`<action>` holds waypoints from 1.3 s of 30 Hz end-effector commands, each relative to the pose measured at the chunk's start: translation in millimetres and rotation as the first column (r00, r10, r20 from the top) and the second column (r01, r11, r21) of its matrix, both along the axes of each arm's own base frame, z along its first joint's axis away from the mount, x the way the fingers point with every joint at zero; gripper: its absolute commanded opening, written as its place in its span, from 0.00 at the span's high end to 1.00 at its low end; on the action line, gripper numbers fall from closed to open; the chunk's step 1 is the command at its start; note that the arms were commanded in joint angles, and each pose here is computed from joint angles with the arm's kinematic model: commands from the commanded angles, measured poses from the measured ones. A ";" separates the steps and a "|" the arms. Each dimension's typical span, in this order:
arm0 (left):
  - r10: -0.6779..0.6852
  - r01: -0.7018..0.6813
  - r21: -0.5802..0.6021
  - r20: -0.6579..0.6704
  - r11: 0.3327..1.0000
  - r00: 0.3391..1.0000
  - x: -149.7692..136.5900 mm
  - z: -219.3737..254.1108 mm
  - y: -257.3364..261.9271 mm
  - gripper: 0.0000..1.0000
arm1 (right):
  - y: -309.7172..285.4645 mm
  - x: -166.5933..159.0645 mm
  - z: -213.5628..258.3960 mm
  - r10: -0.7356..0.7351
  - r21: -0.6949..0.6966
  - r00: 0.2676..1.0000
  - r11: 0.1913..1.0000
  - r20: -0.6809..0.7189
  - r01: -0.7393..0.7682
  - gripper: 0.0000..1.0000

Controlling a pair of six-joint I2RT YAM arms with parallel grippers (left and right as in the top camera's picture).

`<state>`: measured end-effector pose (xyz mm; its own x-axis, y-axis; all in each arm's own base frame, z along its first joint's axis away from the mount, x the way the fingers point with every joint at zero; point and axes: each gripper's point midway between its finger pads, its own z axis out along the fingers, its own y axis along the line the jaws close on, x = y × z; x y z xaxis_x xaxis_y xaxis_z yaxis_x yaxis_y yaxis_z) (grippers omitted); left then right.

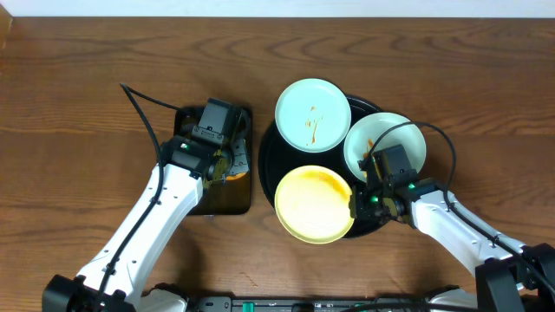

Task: Clean dirty plates on tray and stack at the side
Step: 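Return the sponge to the water tray with the left gripper, then lift the yellow plate with right gripper and place it right of tray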

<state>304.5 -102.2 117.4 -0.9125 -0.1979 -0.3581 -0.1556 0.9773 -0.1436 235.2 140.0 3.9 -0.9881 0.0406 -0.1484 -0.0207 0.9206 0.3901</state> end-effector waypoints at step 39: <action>-0.008 0.007 0.019 0.005 1.000 1.000 0.6 -3.2 3.3 0.92 | -26.1 94.1 188.9 0.519 -0.762 0.666 0.638 0.536 0.116 0.99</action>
